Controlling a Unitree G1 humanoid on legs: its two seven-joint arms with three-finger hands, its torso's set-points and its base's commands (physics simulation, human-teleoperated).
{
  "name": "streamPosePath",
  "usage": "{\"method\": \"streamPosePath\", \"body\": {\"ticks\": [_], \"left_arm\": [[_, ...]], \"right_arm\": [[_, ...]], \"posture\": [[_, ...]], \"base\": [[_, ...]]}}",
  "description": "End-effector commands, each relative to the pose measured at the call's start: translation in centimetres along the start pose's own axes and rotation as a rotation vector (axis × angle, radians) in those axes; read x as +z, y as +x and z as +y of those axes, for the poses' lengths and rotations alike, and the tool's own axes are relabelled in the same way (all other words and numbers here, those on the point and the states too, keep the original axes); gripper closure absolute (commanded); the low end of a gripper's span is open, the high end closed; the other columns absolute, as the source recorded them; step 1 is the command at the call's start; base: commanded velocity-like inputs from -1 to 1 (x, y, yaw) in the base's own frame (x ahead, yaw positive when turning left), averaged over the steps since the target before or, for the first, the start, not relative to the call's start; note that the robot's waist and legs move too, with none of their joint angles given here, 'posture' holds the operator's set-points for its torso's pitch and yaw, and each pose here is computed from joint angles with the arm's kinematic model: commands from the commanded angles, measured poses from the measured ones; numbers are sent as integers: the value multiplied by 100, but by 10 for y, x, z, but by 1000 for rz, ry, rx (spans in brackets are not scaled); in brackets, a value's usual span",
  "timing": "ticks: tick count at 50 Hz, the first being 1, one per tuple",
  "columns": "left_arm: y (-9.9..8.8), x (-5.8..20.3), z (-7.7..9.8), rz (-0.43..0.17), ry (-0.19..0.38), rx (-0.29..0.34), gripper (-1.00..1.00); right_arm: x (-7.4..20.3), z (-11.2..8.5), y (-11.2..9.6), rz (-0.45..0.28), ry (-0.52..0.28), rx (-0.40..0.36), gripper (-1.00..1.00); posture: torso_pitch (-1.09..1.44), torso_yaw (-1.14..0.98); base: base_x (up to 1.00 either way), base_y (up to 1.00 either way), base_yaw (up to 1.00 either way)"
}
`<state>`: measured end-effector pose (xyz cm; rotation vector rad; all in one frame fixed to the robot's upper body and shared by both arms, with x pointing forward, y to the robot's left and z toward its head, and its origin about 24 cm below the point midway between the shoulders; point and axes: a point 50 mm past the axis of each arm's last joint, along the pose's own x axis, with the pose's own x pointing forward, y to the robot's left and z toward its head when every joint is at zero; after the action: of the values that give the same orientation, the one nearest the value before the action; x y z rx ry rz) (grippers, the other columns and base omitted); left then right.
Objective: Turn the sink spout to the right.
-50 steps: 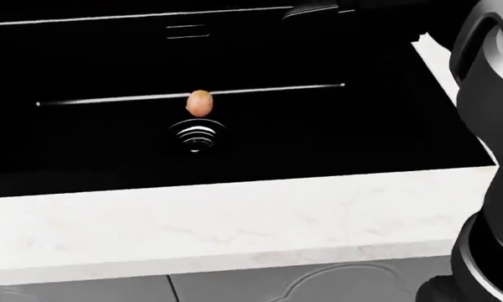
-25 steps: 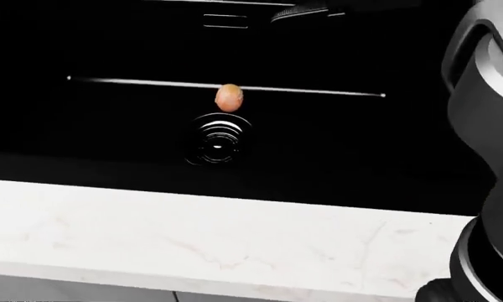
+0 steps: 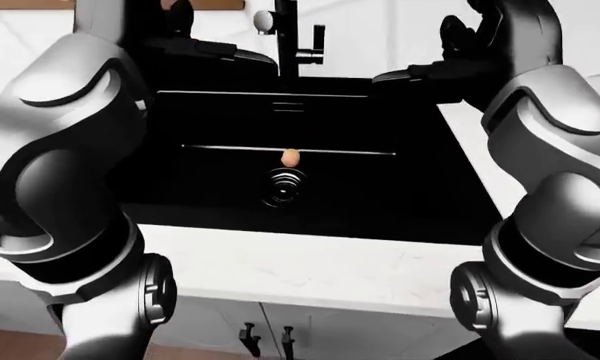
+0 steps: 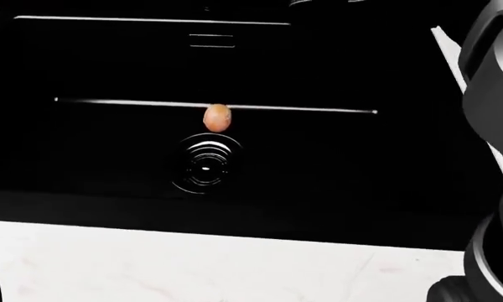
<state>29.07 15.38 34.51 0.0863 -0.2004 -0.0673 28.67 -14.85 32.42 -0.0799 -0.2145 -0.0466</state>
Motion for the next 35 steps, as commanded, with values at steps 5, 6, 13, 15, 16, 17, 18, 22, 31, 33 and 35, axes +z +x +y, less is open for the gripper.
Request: {"method": "streamPosePath", "body": {"ticks": [5, 6, 13, 15, 16, 17, 18, 22, 31, 33, 35], "left_arm": [[-5, 15, 4, -82, -1, 20, -100], [-6, 15, 4, -81, -1, 19, -100], [-6, 15, 3, -79, 0, 16, -100], [-5, 14, 2, -78, 0, 16, -100], [-5, 14, 2, -78, -2, 16, -100], [-5, 15, 2, -78, -1, 16, -100], [-6, 15, 2, -79, -1, 16, -100], [-5, 14, 2, -79, 0, 15, -100], [-6, 12, 2, -77, -2, 15, -100], [-6, 11, 1, -77, -1, 14, -100], [-6, 11, 0, -76, 3, 10, -100]], "right_arm": [[17, 3, -6, -93, 2, 9, -100], [17, 3, -6, -96, 5, 9, -100], [19, 2, -6, -92, 6, 8, -100], [18, 2, -6, -90, 8, 7, -100], [18, 2, -6, -90, 9, 8, -100], [18, 2, -6, -90, 8, 8, -100], [18, 2, -6, -90, 10, 9, -100], [14, 3, -6, -86, 14, 9, -100], [13, 4, -7, -84, 12, 12, -100], [13, 5, -8, -84, 11, 12, -100], [10, 4, -6, -76, 12, 5, -100]], "posture": [[0, 0], [0, 0], [0, 0], [0, 0], [0, 0], [0, 0], [0, 0], [0, 0], [0, 0], [0, 0], [0, 0]], "base": [[0, 0, 0], [0, 0, 0], [6, 0, 0], [6, 0, 0], [5, 0, 0], [5, 0, 0], [6, 0, 0], [6, 0, 0], [6, 0, 0], [6, 0, 0], [4, 0, 0]]}}
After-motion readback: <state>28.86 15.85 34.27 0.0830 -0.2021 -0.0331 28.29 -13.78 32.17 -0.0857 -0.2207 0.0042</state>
